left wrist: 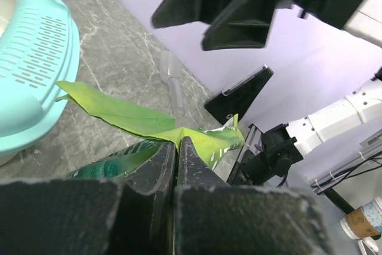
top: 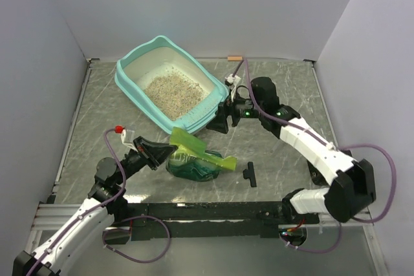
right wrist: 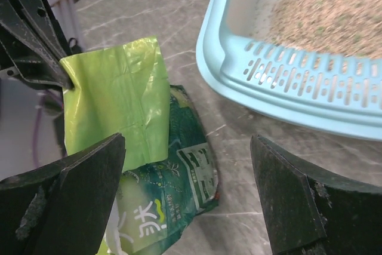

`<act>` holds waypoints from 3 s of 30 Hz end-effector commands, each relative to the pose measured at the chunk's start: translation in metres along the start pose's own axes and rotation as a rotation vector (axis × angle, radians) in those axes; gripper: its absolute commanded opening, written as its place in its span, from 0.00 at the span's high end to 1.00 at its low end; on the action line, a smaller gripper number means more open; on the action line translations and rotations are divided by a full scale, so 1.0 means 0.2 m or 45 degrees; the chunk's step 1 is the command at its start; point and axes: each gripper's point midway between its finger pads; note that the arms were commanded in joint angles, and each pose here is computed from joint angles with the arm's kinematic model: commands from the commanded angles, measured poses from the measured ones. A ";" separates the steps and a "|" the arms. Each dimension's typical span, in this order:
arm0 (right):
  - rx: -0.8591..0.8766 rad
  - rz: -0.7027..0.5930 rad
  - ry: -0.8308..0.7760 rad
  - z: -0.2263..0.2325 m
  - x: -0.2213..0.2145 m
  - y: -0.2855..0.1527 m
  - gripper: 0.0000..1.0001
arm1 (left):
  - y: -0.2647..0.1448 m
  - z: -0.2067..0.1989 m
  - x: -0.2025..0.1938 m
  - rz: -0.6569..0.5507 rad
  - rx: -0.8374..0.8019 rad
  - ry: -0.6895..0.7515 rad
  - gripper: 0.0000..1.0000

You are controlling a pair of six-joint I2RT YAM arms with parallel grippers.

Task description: Fill the litter box with clean litter

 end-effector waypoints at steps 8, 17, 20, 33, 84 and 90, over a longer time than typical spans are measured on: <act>0.385 -0.050 0.254 0.04 0.02 0.16 0.11 | -0.01 -0.35 0.14 -0.105 -0.358 0.150 0.99; 0.543 -0.020 0.322 0.16 -0.08 0.29 0.12 | -0.02 -0.40 0.13 -0.084 -0.422 0.171 0.99; 0.591 -0.002 0.320 0.22 -0.09 0.32 0.12 | -0.02 -0.41 0.12 -0.077 -0.440 0.171 0.99; 0.781 -0.042 0.337 0.38 -0.07 0.29 0.27 | -0.02 -0.40 0.12 -0.085 -0.422 0.167 0.99; -0.207 -0.149 -0.709 0.77 0.74 0.32 1.00 | -0.24 0.26 0.53 -0.232 1.069 0.294 0.06; -0.150 -0.165 -0.721 0.88 0.74 0.25 1.00 | -0.24 0.25 0.52 -0.222 1.040 0.293 0.06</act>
Point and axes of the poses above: each gripper's point midway between its finger pads, its own y axis out along the fingers, its own z axis along the line the jaws close on, x = y × z, and after that the axes turned 15 degrees about -y, right-handed
